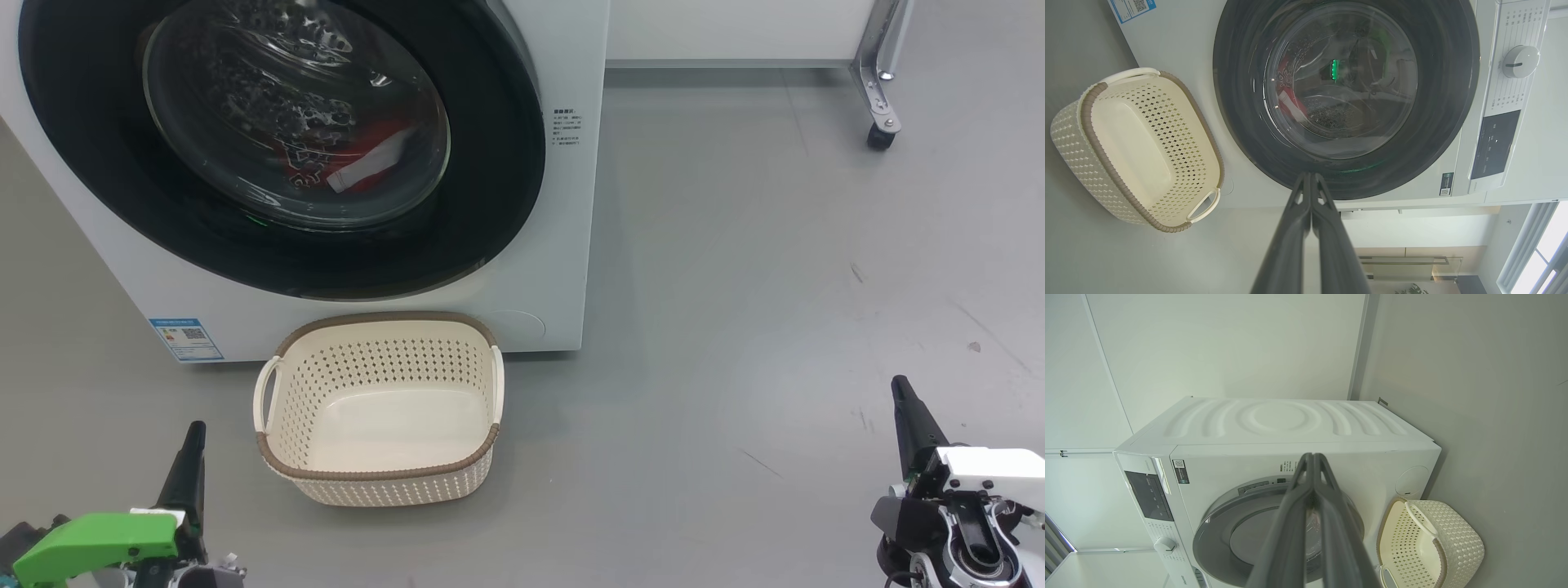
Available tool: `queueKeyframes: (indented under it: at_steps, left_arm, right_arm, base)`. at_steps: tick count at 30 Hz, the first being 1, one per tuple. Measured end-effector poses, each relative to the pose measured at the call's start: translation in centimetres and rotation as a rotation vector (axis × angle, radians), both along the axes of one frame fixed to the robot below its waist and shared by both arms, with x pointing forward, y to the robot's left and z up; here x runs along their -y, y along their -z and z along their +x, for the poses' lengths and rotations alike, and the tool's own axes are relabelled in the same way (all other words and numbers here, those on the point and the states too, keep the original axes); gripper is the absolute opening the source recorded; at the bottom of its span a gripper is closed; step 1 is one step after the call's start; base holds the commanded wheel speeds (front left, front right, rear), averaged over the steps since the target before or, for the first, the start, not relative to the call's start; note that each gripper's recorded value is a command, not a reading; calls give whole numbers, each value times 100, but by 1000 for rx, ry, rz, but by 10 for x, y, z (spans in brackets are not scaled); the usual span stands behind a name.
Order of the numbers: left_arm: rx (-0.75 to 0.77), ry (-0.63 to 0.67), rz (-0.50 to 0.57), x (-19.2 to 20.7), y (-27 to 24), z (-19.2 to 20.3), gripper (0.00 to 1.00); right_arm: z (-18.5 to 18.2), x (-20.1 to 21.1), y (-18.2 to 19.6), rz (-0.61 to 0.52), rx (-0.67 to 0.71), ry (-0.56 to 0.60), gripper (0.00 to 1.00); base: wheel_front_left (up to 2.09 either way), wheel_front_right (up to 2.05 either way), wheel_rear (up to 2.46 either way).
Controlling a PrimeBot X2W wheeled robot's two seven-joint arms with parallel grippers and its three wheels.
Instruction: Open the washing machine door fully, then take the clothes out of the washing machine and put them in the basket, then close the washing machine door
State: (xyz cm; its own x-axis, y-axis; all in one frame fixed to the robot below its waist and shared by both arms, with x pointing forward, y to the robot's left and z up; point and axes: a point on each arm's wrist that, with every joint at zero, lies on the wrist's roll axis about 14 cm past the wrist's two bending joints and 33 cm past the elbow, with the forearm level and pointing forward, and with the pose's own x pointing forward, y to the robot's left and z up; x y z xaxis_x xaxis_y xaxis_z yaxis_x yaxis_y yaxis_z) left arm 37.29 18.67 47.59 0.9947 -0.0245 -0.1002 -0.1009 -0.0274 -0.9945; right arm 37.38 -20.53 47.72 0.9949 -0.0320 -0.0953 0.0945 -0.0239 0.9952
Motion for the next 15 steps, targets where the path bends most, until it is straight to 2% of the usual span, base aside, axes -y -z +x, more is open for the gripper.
queueKeyframes:
  at_steps: [5, 6, 12, 15]
  left_arm:
    - [0, -1, 0, 0, 0, 0, 0]
    - [-3, -1, -1, 0, 1, 0, 100]
    - [-115, 4, -35, 12, 37, -21, 100]
    - [-124, 5, -37, 13, 40, -23, 100]
  right_arm:
    - [0, 0, 0, 0, 0, 0, 0]
    - [0, 0, 1, 2, -3, 0, 100]
    - [-23, -10, 39, 40, -117, 4, 100]
    - [-25, -10, 41, 42, -125, 9, 100]
  base:
    - [0, 0, 0]
    - [0, 0, 0]
    - [0, 0, 0]
    - [0, 0, 0]
